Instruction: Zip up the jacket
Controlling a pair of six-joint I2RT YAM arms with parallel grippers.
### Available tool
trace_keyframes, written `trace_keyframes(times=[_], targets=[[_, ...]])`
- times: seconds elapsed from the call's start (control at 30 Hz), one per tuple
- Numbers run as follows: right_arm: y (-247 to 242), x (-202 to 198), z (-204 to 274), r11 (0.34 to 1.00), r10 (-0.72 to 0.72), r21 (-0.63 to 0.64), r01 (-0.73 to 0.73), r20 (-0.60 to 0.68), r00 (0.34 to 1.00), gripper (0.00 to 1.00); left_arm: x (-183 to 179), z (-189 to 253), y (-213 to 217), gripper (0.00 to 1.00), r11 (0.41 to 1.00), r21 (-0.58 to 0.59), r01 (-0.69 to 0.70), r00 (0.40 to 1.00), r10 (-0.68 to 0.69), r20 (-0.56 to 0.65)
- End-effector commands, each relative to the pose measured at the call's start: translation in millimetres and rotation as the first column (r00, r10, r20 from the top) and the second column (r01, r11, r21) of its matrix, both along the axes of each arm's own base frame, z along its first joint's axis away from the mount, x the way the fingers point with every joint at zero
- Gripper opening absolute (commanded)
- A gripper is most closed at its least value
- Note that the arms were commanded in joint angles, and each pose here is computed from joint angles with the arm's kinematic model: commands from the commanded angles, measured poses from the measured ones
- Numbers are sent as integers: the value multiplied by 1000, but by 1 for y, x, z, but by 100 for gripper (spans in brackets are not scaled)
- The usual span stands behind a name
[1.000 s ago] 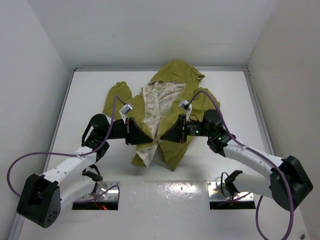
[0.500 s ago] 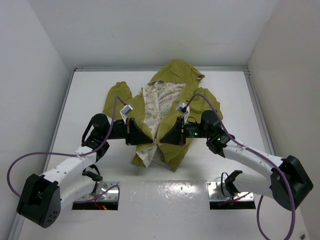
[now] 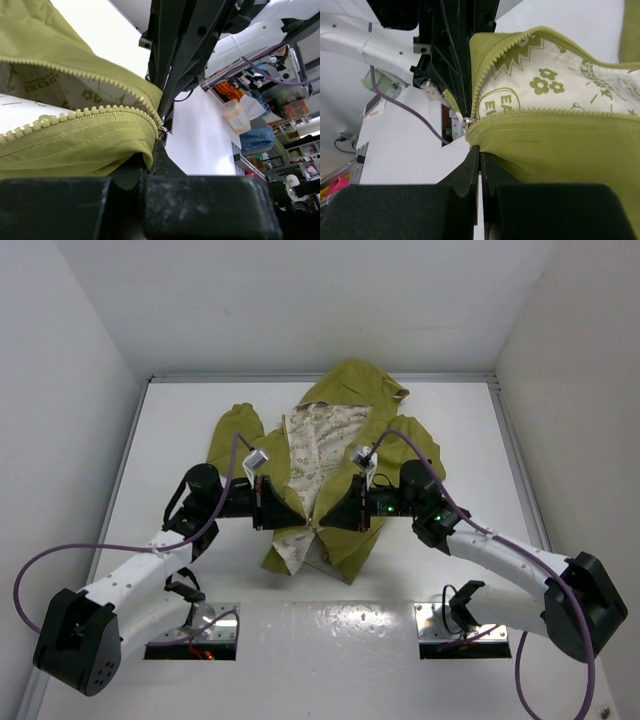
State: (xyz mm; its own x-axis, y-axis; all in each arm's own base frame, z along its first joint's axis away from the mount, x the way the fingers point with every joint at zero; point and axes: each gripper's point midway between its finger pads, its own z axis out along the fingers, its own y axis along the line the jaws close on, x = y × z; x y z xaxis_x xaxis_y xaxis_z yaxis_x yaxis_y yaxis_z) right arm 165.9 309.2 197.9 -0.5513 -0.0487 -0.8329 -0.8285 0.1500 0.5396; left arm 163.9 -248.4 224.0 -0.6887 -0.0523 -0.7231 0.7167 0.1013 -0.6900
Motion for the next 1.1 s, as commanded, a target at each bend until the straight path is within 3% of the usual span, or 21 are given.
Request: trace_keyframes(times=[0.0,0.4,1.07], targets=[[0,13,37,996,-48,80,40,95,994,0,2,15,-1,0,1000,-6,-4,996,5,84],[-7,21,38,991,-92,99,86,57,994,0,3,20,-2,0,1000,-13,-5,996,6,85],[0,18,31,995,-85,59,78,120,989,0,0,29,-7,0,999,-30,25,995,-22,95]])
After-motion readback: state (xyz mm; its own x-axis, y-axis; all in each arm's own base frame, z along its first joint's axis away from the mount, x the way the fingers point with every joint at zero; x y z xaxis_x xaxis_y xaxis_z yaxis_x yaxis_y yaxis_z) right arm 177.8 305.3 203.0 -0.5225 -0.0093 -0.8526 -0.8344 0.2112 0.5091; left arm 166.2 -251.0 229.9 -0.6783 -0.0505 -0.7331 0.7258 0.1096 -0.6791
